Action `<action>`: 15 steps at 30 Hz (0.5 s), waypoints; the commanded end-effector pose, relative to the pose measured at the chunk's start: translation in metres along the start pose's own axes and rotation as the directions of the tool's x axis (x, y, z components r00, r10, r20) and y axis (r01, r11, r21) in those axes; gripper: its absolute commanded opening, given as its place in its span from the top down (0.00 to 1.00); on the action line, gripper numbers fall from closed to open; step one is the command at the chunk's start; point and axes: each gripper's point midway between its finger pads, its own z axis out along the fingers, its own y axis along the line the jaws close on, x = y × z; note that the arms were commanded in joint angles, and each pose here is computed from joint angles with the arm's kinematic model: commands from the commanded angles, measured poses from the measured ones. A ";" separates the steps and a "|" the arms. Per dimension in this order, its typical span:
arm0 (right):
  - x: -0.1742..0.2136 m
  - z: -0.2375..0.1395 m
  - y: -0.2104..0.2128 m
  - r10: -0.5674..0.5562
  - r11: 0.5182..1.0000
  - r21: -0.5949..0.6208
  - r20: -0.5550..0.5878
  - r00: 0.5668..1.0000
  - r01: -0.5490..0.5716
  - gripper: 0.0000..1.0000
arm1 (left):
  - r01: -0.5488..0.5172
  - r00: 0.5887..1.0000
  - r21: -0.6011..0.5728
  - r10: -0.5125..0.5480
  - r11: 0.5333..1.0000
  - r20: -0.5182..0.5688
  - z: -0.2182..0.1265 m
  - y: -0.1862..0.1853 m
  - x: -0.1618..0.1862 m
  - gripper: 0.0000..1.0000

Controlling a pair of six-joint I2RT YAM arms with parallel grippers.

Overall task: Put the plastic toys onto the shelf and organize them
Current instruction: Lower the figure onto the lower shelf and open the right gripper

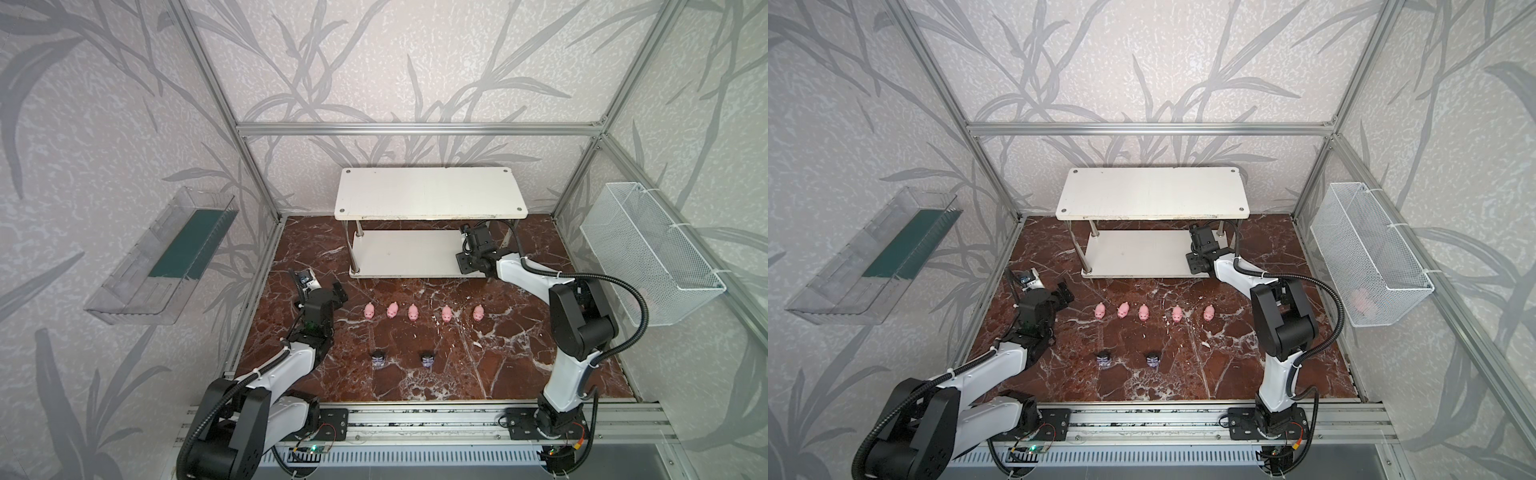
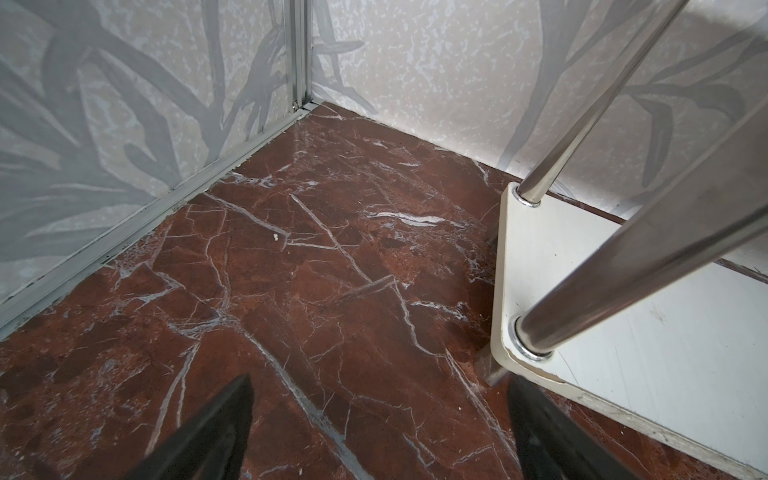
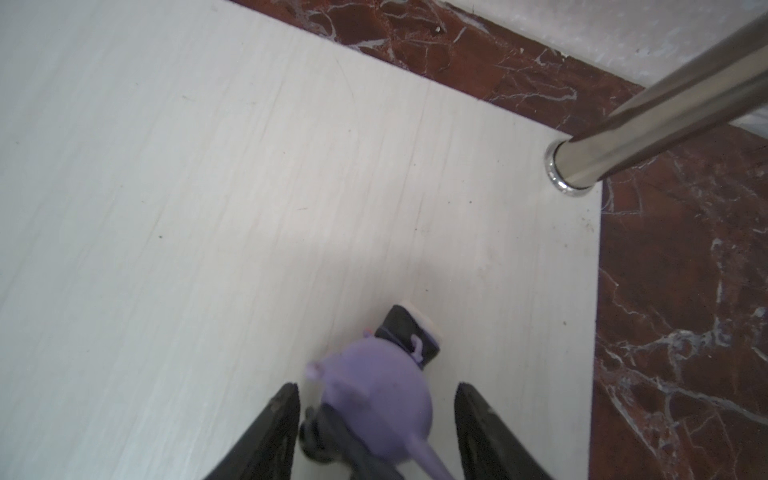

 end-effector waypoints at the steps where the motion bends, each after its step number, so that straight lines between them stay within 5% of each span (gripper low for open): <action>1: -0.019 -0.018 -0.015 0.023 0.999 0.030 0.048 0.999 -0.025 0.39 | 0.042 0.998 0.006 -0.043 0.999 0.038 0.002 -0.004 -0.014 0.07; 15: -0.016 -0.022 -0.031 0.011 0.996 0.092 0.035 0.999 -0.014 0.39 | 0.045 0.998 0.013 -0.046 0.999 0.034 0.004 -0.006 -0.014 0.07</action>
